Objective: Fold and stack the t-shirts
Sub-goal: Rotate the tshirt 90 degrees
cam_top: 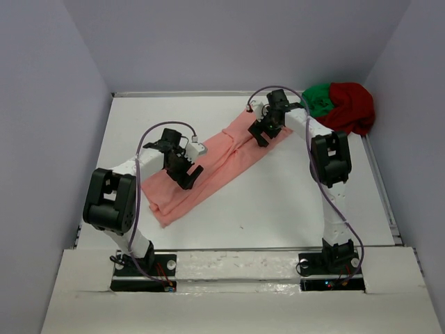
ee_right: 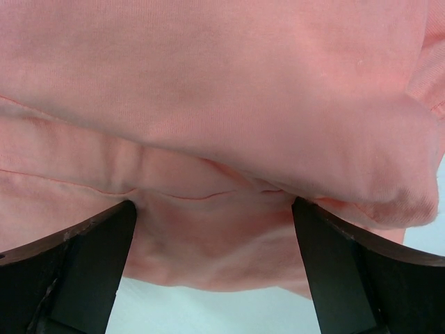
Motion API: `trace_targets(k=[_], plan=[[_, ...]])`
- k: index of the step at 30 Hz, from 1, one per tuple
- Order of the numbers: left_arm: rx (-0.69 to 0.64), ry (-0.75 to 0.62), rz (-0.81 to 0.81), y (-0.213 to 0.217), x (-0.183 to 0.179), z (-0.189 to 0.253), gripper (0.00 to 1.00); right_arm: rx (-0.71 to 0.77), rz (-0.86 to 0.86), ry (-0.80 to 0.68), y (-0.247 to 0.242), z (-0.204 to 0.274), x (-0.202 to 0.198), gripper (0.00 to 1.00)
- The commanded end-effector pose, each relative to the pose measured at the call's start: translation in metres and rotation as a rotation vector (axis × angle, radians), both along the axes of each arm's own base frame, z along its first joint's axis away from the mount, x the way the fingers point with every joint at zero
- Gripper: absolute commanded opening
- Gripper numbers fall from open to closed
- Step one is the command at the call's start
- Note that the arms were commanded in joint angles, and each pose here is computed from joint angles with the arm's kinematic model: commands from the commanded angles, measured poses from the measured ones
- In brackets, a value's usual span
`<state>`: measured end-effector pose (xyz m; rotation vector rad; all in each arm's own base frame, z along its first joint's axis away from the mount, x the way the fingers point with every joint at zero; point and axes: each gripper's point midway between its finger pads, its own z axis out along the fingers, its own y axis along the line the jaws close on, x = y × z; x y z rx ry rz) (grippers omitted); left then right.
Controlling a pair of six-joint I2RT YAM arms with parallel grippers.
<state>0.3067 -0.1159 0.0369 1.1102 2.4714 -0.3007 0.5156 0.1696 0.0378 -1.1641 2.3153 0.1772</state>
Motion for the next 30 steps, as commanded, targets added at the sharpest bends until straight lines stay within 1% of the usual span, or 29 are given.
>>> trace_targets(k=[1, 6, 10, 11, 12, 16, 18, 19, 20, 22, 24, 26, 28, 30], plan=[[0.021, 0.059, -0.011, 0.007, -0.008, -0.019, 0.99, -0.004, -0.015, -0.061, 0.003, 0.007, 0.019, 1.0], [0.016, 0.144, -0.012, 0.01, -0.021, -0.035, 0.99, 0.029, -0.035, -0.054, 0.004, 0.006, 0.026, 1.0], [0.007, 0.191, -0.019, 0.009, -0.03, -0.041, 0.99, 0.062, -0.067, -0.059, 0.0, 0.009, 0.042, 1.0], [0.008, 0.219, -0.022, 0.009, -0.035, -0.043, 0.99, 0.064, -0.076, -0.039, -0.004, 0.0, 0.044, 1.0], [0.005, 0.232, -0.025, 0.008, -0.037, -0.043, 0.99, 0.081, -0.076, -0.069, -0.001, 0.012, 0.054, 1.0], [-0.037, 0.26, -0.031, 0.0, -0.043, -0.032, 0.99, 0.117, -0.088, -0.094, 0.004, 0.017, 0.077, 1.0], [-0.055, 0.278, -0.029, -0.003, -0.048, -0.022, 0.99, 0.119, -0.09, -0.088, 0.006, 0.008, 0.083, 1.0], [-0.085, 0.286, -0.032, -0.01, -0.048, -0.015, 0.99, 0.129, -0.087, -0.116, 0.008, 0.016, 0.09, 1.0], [-0.098, 0.323, -0.033, -0.012, -0.056, -0.009, 0.99, 0.132, -0.089, -0.123, 0.009, 0.016, 0.093, 1.0], [-0.16, 0.337, -0.041, -0.023, -0.058, 0.004, 0.99, 0.149, -0.09, -0.123, 0.012, 0.011, 0.097, 1.0], [-0.188, 0.338, -0.062, -0.032, -0.064, 0.016, 0.99, 0.174, -0.086, -0.143, 0.017, 0.014, 0.103, 1.0], [-0.189, 0.34, -0.109, -0.048, -0.075, 0.023, 0.99, 0.195, -0.085, -0.156, 0.021, 0.015, 0.108, 1.0], [-0.174, 0.322, -0.136, -0.058, -0.078, 0.026, 0.99, 0.207, -0.091, -0.165, 0.023, 0.016, 0.111, 1.0], [-0.154, 0.339, -0.196, -0.071, -0.089, 0.025, 0.99, 0.22, -0.086, -0.182, 0.025, 0.018, 0.115, 1.0]])
